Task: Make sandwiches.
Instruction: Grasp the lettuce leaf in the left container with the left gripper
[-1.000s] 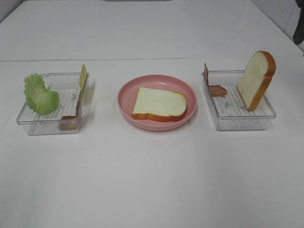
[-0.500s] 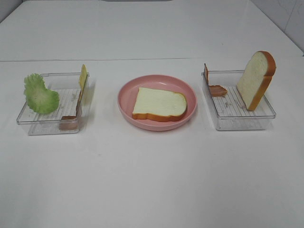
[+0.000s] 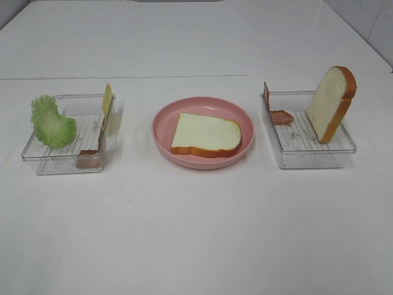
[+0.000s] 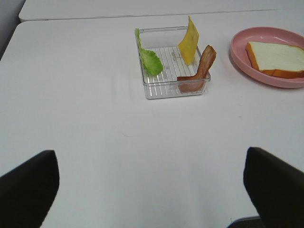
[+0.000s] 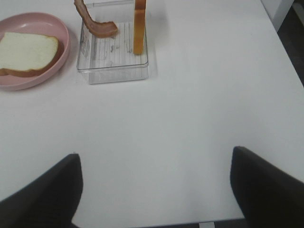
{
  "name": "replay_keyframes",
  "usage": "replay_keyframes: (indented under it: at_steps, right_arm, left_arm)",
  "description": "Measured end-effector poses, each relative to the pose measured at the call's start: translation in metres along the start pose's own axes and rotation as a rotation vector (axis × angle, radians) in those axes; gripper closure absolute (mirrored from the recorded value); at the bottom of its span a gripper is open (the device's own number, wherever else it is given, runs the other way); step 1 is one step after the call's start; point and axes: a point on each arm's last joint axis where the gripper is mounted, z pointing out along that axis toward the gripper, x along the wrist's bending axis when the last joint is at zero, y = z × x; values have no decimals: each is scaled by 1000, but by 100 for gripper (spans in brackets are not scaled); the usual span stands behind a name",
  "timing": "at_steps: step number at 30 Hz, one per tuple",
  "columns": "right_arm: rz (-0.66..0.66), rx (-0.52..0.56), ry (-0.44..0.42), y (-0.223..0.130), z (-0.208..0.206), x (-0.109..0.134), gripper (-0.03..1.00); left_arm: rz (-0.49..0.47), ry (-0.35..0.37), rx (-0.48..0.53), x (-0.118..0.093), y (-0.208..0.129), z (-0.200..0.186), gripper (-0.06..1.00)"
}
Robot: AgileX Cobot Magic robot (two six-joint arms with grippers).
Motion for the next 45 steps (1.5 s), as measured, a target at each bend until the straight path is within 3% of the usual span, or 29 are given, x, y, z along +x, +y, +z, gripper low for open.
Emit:
replay_keyframes:
  at_steps: [7, 36, 39, 41, 42, 44, 45]
  right_arm:
    - [-37, -145, -1, -33, -12, 0, 21]
    - [-51, -145, -4, -43, 4, -1, 21]
    - [-51, -145, -4, -43, 4, -1, 21]
    - [-51, -145, -4, -43, 4, -1, 21]
    - [-51, -145, -4, -43, 4, -1, 21]
    - [-51, -145, -4, -43, 4, -1, 21]
    - [-51, -145, -4, -43, 4, -1, 21]
  left_arm:
    - [0, 0, 0, 0, 0, 0, -5]
    - [0, 0, 0, 0, 0, 0, -5]
    - [-1, 1, 26, 0, 2, 2, -5]
    - [-1, 8, 141, 1, 16, 7, -5]
    - [-1, 8, 141, 1, 16, 7, -5]
    - [3, 21, 275, 3, 39, 14, -5]
    - [3, 21, 275, 3, 39, 14, -5]
